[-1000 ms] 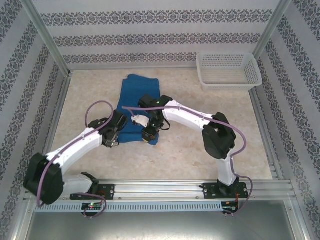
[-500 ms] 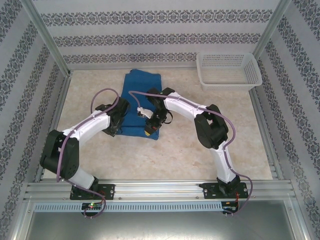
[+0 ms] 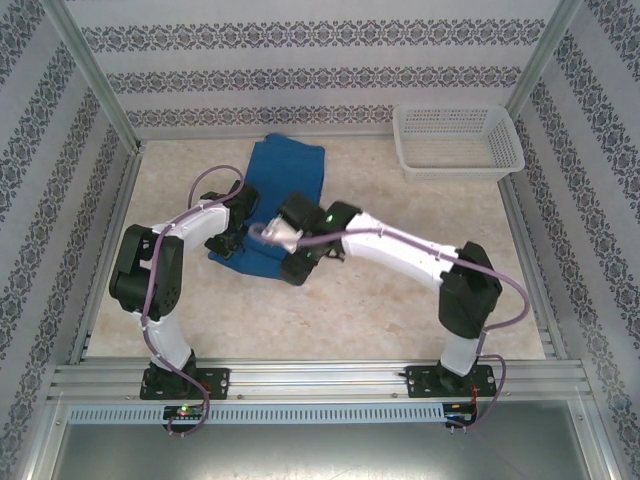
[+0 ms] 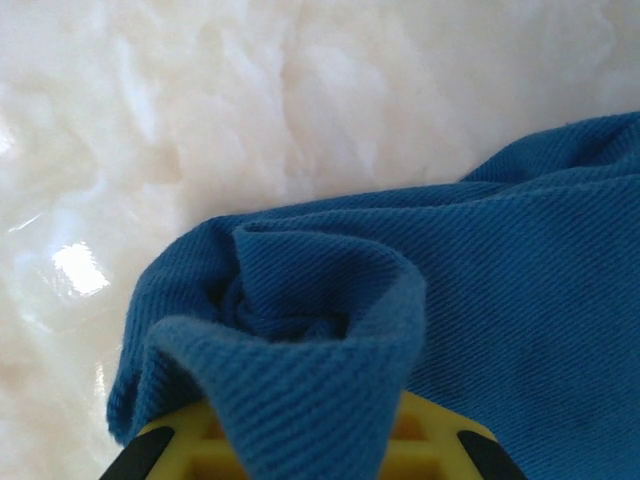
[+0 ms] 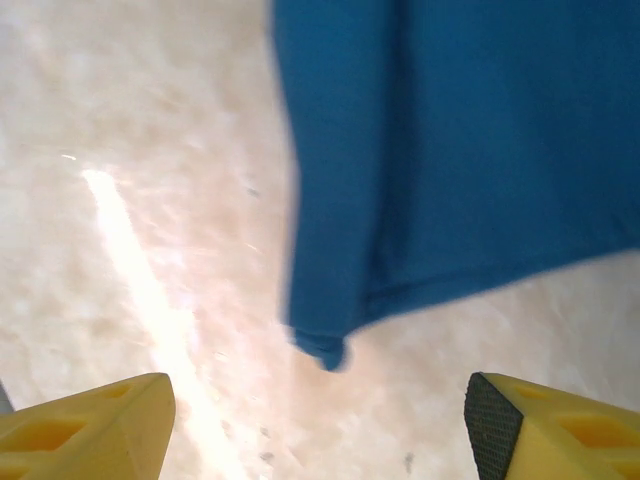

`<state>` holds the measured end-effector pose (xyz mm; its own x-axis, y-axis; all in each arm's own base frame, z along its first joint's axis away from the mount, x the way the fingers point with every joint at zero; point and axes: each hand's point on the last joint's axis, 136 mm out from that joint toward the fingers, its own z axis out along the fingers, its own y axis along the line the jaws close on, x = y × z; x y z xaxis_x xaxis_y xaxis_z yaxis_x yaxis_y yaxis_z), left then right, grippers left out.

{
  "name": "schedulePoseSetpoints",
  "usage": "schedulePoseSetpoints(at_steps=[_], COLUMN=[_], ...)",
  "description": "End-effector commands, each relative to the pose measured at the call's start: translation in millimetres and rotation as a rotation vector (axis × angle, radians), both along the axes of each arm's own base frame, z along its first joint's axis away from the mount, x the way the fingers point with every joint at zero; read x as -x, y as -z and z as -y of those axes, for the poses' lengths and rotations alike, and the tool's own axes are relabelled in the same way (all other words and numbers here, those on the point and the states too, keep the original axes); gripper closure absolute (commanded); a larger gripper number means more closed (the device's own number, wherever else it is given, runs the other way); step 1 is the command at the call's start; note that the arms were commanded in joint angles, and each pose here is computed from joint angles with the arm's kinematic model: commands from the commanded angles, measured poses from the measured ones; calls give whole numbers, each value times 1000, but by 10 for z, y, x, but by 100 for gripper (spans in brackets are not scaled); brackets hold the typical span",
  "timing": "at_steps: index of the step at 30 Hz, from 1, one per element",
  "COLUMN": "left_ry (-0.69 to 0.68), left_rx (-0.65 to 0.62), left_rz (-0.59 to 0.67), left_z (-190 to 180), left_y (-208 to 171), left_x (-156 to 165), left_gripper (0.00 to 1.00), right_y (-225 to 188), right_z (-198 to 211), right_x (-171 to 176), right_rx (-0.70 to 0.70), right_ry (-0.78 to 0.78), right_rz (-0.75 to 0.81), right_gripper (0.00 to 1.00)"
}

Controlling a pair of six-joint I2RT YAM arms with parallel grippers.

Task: Roll up the long pants

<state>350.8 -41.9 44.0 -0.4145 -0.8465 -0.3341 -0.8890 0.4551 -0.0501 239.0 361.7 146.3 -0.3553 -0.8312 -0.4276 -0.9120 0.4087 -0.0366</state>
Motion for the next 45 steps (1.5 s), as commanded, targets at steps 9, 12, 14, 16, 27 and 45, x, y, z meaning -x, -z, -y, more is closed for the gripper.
schedulePoseSetpoints(at_steps=[9,12,14,16,27,45], left_ry=[31,31,32,33,37,84], left_rx=[35,39,46,52,74,94], left_rz=[-6,-9,-10,-12,4,136], left_z=[58,58,67,71,62,-2], left_y=[68,79,95,102,41,-508], left_x=[-176,-174,-168,-160,-59,-115], left_gripper=[100,100,100,100,100,0], right_y=[594,702,789,882,1082,699], right_z=[-155,-239,-289,-341,-480,-281], right_x=[-4,-43,-93,-146,-706,-772], right_rx=[242,267,291,309,333,72], right_ry=[-46,-72,-90,-107,-145,3], right_rz=[373,416,442,468,572,60], right_gripper=[23,23,23,23,25,100])
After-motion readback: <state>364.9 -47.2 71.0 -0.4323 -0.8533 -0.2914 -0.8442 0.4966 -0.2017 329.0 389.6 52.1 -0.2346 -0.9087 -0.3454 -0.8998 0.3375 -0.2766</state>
